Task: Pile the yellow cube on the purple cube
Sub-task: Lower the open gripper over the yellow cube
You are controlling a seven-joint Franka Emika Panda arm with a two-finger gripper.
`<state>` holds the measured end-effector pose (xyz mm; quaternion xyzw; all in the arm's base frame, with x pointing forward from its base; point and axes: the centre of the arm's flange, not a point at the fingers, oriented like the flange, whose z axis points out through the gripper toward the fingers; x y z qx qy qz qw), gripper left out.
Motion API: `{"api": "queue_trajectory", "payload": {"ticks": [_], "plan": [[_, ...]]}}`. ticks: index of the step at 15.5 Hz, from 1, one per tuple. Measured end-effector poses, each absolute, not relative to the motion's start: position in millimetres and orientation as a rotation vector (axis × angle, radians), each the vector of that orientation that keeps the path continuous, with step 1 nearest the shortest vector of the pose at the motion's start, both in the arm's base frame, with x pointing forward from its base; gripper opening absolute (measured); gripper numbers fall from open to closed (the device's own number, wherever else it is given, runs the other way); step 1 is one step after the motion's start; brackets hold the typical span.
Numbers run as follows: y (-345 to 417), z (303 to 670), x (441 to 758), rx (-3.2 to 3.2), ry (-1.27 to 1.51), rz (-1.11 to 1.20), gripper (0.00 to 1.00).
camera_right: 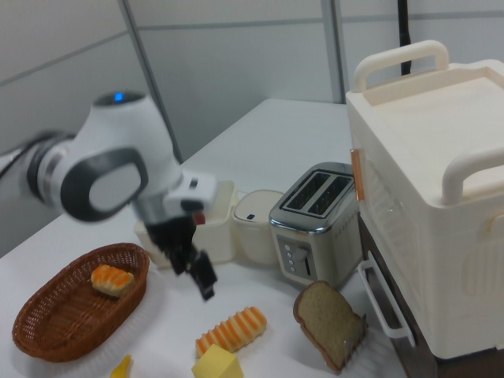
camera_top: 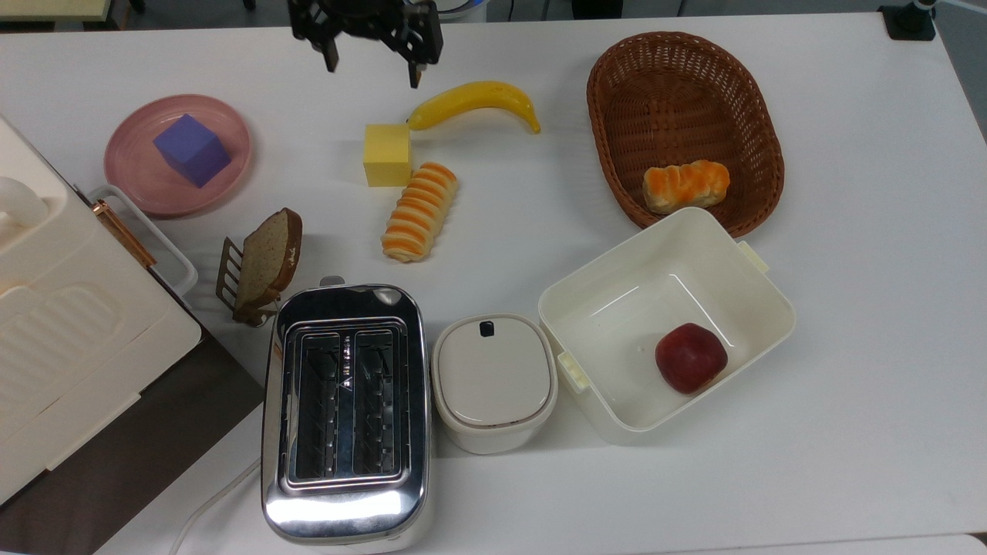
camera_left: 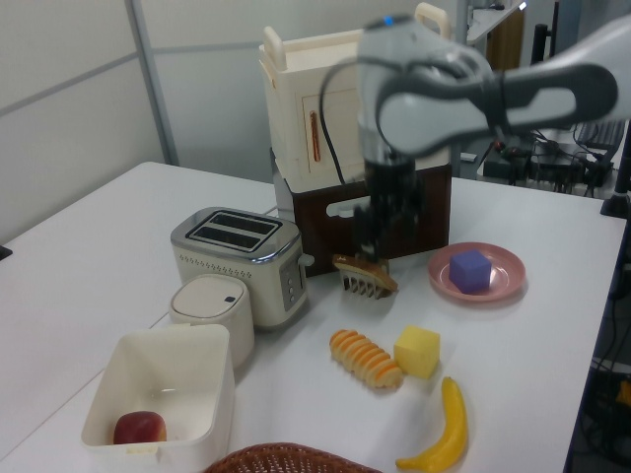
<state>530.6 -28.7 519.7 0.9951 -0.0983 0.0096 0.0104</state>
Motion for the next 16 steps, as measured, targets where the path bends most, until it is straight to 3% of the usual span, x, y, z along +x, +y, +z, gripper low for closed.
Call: {"api": "queue_trajectory", "payload": {"ticks": [5,9,16], "plan": [[-22.4,466.0,494.9,3.095,-0.281,-0.125,1.00],[-28.1,448.6,490.3,3.084,-0.285,-0.129,1.00],[-25.5,379.0,488.5,3.035,-0.304,-0.197,1.00]]}}
